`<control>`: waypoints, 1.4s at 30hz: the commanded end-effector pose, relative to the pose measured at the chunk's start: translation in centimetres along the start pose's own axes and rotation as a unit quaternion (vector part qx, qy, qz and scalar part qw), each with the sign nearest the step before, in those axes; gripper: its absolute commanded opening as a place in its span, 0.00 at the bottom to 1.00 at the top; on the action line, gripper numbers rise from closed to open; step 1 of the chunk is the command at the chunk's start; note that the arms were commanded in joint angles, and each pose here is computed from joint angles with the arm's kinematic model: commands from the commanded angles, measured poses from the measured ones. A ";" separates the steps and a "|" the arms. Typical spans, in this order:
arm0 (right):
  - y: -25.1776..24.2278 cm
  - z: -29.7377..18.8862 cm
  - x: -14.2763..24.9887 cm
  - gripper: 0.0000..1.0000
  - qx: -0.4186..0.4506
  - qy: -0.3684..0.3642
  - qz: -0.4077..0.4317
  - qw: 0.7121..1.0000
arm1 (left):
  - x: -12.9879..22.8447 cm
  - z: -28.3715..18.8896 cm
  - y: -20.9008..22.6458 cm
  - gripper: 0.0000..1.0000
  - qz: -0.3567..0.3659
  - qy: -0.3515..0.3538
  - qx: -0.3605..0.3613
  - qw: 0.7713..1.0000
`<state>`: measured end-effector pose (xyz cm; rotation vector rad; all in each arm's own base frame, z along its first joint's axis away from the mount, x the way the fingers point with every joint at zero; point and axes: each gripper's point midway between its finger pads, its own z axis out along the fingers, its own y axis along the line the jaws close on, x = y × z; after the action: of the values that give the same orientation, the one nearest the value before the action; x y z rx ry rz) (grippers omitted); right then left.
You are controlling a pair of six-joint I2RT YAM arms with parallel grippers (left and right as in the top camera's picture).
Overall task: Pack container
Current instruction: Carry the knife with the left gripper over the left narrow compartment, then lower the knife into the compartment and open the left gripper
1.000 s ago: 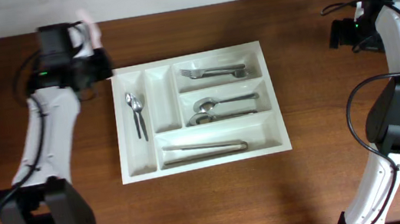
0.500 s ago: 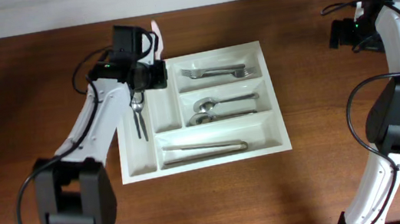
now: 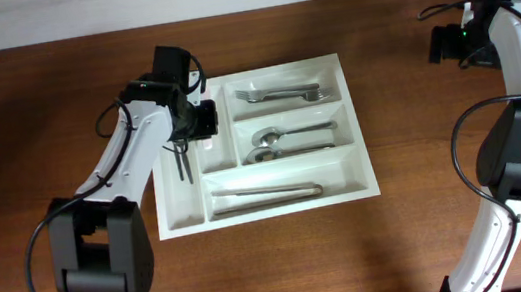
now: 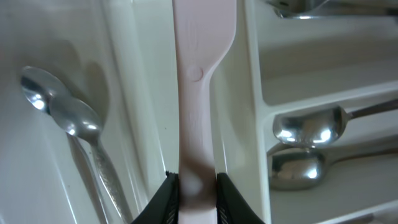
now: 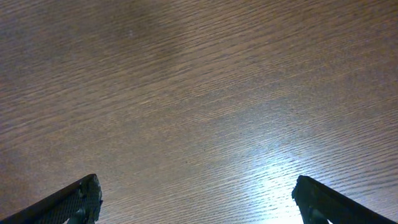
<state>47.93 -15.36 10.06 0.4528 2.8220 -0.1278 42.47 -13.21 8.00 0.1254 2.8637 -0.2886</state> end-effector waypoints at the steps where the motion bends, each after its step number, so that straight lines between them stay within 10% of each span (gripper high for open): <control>1: -0.1 -2.2 -1.0 0.99 -0.003 -0.027 -0.001 1.000 | 0.3 -0.2 -1.4 0.02 0.003 0.005 0.013 1.000; 34: -0.1 -2.2 -1.0 0.99 -0.003 -0.027 -0.001 1.000 | 4.3 1.9 -1.9 0.02 -0.054 0.061 -0.024 0.996; 38: -0.1 -2.2 -1.0 0.99 -0.003 -0.027 -0.001 1.000 | 4.3 1.9 -1.9 0.48 -0.054 0.061 -0.024 0.996; 42: -0.1 -2.2 -1.0 0.99 -0.003 -0.027 -0.001 1.000 | 4.2 1.9 -1.9 0.60 -0.053 0.058 -0.023 0.997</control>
<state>47.93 -15.36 10.06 0.4528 2.8220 -0.1278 38.76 -15.52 5.99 -0.0106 2.9863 -0.2597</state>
